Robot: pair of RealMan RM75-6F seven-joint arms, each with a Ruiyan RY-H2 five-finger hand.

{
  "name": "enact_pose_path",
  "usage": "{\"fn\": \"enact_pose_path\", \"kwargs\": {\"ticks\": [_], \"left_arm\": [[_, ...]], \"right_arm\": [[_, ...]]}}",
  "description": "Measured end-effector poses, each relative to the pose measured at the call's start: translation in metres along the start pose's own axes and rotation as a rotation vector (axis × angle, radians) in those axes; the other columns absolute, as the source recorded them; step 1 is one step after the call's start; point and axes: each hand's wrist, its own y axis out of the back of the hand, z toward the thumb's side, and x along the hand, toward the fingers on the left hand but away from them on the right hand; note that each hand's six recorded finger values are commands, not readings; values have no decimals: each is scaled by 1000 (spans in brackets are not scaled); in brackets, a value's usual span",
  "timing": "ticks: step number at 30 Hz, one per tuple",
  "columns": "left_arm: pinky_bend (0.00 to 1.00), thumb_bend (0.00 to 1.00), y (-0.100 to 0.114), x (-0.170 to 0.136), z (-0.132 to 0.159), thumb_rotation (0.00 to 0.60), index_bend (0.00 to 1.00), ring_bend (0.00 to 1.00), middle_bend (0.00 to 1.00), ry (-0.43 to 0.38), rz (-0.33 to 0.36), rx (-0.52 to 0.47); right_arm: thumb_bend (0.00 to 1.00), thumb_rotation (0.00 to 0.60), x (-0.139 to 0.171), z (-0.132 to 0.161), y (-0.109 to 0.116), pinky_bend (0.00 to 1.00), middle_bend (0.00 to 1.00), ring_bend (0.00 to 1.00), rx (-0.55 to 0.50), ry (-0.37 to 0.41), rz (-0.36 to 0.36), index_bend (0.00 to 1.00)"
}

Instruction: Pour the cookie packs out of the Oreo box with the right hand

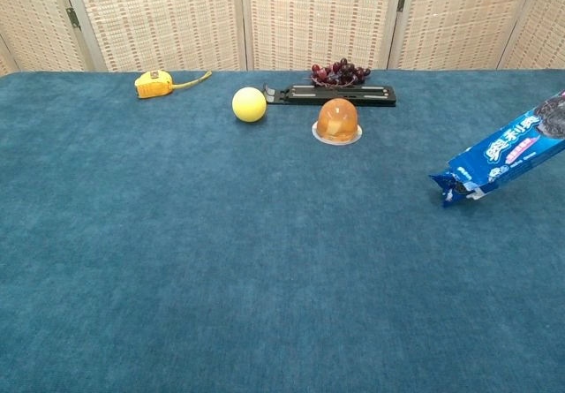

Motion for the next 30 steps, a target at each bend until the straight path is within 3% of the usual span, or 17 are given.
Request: {"fn": "enact_pose_path", "kwargs": {"ticks": [12,21,26,30], "left_arm": [[21,231,-2,3,0,600,0,119,11,-1,-11,2],[21,231,-4,5,1,600,0,120,13,-2,-22,9],[21,231,-7,7,2,600,0,121,14,-4,-32,14],[21,231,-7,6,3,600,0,122,15,-6,-34,14]], "right_arm": [[218,600,8,-14,62,214,327,327,102,-23,-135,550],[218,600,26,-15,105,214,330,326,195,-52,-141,555],[218,600,36,-17,115,215,331,326,218,-75,-135,555],[217,600,42,-19,113,214,329,325,179,-93,-149,555]]}}
